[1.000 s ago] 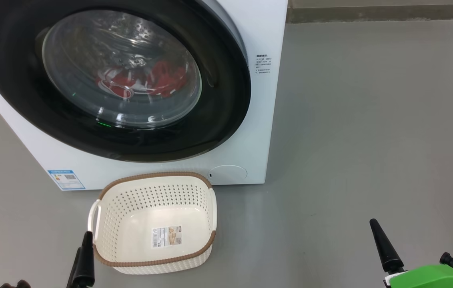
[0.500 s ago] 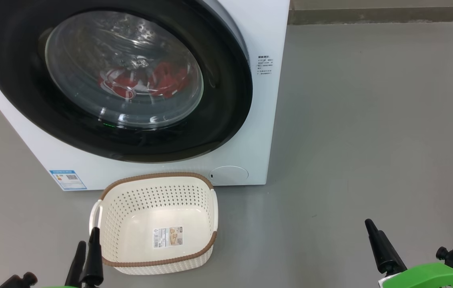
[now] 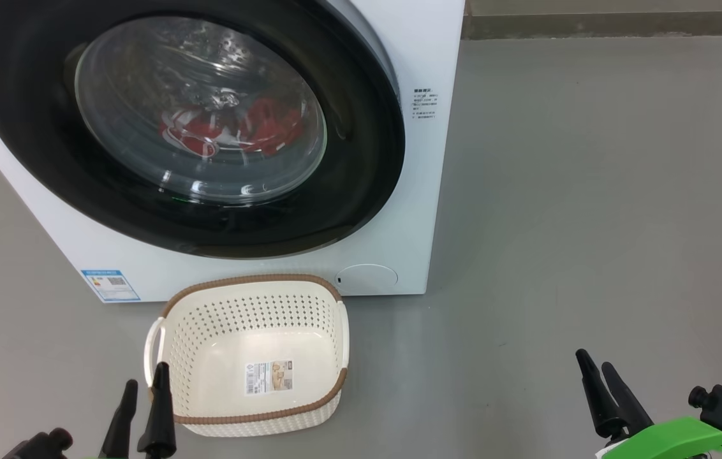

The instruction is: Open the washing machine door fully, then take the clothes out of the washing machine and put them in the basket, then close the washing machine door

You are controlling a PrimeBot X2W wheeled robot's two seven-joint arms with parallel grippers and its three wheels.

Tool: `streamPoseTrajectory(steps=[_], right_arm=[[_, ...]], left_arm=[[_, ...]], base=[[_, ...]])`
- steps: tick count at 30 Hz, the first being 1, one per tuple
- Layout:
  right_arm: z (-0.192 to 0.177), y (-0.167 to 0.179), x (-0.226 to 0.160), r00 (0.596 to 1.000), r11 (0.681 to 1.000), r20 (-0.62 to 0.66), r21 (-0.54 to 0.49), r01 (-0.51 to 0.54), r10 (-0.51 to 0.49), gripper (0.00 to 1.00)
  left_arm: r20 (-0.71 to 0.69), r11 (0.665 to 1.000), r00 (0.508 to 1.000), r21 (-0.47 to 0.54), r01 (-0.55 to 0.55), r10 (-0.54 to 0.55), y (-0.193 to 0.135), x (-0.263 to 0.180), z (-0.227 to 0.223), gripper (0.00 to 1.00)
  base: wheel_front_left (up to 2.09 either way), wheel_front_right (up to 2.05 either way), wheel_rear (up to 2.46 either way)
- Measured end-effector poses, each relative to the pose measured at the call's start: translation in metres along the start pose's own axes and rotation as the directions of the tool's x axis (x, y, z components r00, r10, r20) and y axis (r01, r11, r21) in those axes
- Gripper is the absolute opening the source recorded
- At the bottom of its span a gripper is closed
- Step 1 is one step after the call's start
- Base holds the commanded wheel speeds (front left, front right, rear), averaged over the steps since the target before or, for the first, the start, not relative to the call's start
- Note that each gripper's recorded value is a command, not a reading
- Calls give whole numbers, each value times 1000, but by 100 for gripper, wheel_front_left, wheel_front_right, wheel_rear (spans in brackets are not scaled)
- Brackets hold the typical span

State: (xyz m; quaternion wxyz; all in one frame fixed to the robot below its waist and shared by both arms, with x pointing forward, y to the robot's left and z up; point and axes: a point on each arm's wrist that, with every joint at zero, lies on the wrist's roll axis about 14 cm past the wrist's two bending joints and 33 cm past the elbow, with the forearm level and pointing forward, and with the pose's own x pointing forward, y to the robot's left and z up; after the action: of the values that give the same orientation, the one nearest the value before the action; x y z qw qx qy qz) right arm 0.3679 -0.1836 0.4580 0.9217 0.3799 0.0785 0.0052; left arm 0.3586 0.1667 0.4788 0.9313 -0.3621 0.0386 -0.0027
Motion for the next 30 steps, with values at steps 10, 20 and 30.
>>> streamPoseTrajectory(steps=[10,20,30], right_arm=[[0,5,0,1000,993,1,-112,-27,27,100],[1,8,1,998,970,-4,-236,-54,55,100],[-1,10,4,997,936,-15,-344,-81,80,100]], left_arm=[[14,991,999,131,27,-29,-6,0,3,100],[11,965,998,256,51,-56,-11,-1,0,100],[20,925,996,374,72,-86,-17,0,2,100]], base=[[0,0,0],[0,0,0],[0,0,0]])
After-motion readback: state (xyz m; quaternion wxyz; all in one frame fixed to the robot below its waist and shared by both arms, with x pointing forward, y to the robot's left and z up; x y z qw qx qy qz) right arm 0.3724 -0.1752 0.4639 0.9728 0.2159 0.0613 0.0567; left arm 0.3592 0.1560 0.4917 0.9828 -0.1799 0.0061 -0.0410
